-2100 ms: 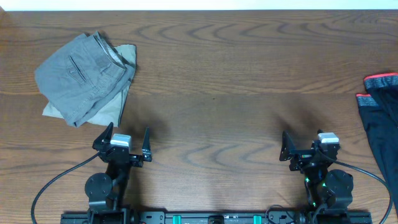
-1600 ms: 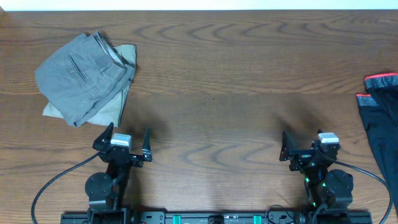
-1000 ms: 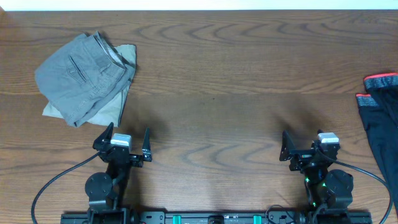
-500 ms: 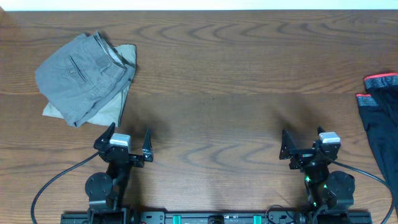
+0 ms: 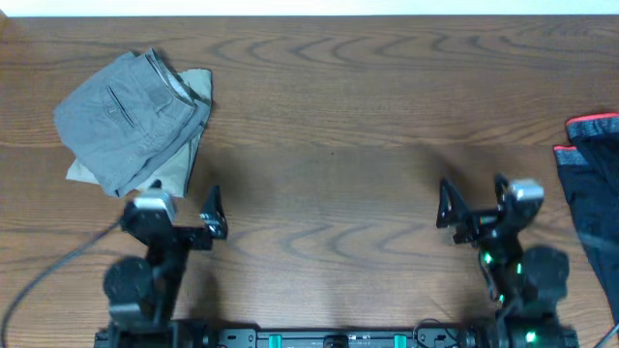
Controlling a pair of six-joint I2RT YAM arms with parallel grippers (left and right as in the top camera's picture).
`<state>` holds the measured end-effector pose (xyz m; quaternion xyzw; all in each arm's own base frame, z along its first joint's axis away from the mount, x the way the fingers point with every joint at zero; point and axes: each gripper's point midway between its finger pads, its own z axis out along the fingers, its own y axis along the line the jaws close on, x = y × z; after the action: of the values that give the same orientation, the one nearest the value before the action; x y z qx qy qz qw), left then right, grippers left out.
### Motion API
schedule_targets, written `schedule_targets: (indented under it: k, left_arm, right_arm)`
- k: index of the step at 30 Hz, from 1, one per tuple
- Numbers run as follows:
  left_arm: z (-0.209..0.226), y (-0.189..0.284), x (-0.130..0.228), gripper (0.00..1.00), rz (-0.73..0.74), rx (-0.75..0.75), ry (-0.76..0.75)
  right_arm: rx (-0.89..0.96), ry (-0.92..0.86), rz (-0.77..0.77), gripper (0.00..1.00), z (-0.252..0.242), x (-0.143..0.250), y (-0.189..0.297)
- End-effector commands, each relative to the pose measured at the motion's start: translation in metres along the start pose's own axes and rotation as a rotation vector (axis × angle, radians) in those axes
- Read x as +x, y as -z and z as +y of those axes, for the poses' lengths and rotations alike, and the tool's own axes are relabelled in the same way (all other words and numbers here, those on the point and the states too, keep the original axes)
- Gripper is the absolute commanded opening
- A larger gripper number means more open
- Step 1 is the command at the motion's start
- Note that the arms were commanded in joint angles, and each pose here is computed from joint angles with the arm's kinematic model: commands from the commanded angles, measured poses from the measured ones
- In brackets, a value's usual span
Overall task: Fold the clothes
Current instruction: 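Move the right gripper to the black pants' red waistband and grasp it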
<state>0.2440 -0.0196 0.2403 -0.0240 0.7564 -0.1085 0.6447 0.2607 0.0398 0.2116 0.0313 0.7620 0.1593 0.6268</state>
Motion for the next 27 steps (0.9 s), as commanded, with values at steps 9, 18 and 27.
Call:
schedule_targets:
  k: [9,18,27]
  left_arm:
    - [-0.006,-0.052,-0.051,0.98,0.458,-0.044,0.088]
    - [-0.039,-0.074,-0.054,0.98,0.548,0.149,0.153]
    - [-0.051,-0.071,-0.057,0.98,0.545,0.215,0.17]
  right_arm:
    - [-0.03,-0.108,0.595,0.99,0.022,-0.014,-0.072]
    - [0.228,-0.171,0.686,0.99,-0.044,-0.015,-0.113]
    - [0.767,-0.308,0.505,0.88,-0.211,-0.069,-0.109]
